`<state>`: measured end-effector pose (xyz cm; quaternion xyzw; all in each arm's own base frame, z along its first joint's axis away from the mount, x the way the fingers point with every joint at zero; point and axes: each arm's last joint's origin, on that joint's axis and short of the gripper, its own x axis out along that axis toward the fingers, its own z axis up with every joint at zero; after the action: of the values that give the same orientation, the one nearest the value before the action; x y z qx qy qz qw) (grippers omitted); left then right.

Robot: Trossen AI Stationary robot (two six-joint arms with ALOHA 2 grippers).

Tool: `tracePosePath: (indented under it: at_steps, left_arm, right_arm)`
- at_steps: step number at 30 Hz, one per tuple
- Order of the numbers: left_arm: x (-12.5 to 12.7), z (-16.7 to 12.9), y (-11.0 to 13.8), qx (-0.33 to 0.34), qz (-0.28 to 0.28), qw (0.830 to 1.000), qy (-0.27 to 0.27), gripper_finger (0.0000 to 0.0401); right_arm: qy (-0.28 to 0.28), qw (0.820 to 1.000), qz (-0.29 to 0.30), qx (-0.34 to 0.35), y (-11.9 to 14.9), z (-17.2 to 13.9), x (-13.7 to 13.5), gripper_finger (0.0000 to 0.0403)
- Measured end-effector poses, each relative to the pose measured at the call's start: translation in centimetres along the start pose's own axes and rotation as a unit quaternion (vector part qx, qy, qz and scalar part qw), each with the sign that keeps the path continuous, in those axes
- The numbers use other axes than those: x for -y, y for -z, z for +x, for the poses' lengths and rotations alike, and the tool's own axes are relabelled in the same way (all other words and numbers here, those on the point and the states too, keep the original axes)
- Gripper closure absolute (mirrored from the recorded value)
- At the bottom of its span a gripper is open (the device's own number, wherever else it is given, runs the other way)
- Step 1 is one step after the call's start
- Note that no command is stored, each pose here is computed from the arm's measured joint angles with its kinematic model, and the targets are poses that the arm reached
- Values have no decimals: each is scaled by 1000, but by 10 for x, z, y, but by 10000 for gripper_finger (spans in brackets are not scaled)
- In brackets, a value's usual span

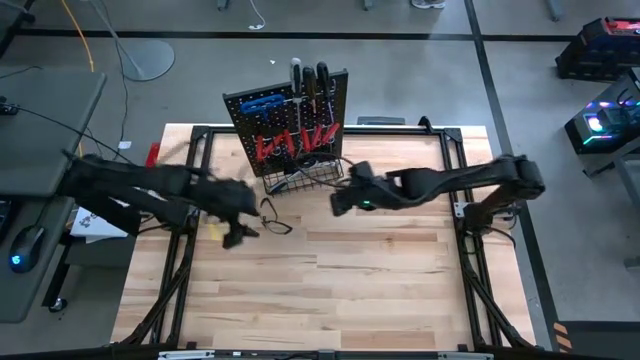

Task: Hang tools onto peg board
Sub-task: Put the black safety goggle in the wire basket on the peg board

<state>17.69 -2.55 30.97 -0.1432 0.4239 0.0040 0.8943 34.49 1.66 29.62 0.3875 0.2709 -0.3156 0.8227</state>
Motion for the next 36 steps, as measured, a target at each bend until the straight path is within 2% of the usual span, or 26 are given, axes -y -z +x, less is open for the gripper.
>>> tracePosePath:
  at_steps: [4,9,15,18,21,23,26,29,30,33,36]
  left_arm:
    - [4,55,-5,-99,105,989,-32,133]
    - [-2,110,0,-196,152,964,-92,133]
    - [-9,150,8,-257,222,929,-147,133]
    - [-12,165,10,-263,241,920,-162,134]
    - [-16,176,11,-268,230,921,-167,153]
    - [-18,182,13,-278,219,921,-166,182]
    - [-19,187,17,-292,205,921,-158,259]
    - [-16,189,19,-300,189,925,-135,362]
    - [-15,189,19,-299,179,928,-132,380]
    - [-11,181,15,-284,142,940,-124,386]
    - [-1,161,0,-231,118,961,-97,396]
  right_arm:
    - [33,999,-34,21,-1,-41,11,203]
    - [76,995,-28,57,-1,-83,28,203]
    - [109,991,-7,72,5,-107,41,203]
    - [117,991,-13,65,9,-109,43,203]
    - [112,992,-20,61,13,-110,41,203]
    - [109,992,-25,57,15,-111,40,203]
    - [107,992,-33,53,19,-113,39,203]
    - [108,992,-42,48,23,-115,39,203]
    - [108,992,-45,47,23,-116,39,203]
    - [110,992,-52,43,26,-117,39,203]
    - [115,991,-54,39,30,-120,40,203]
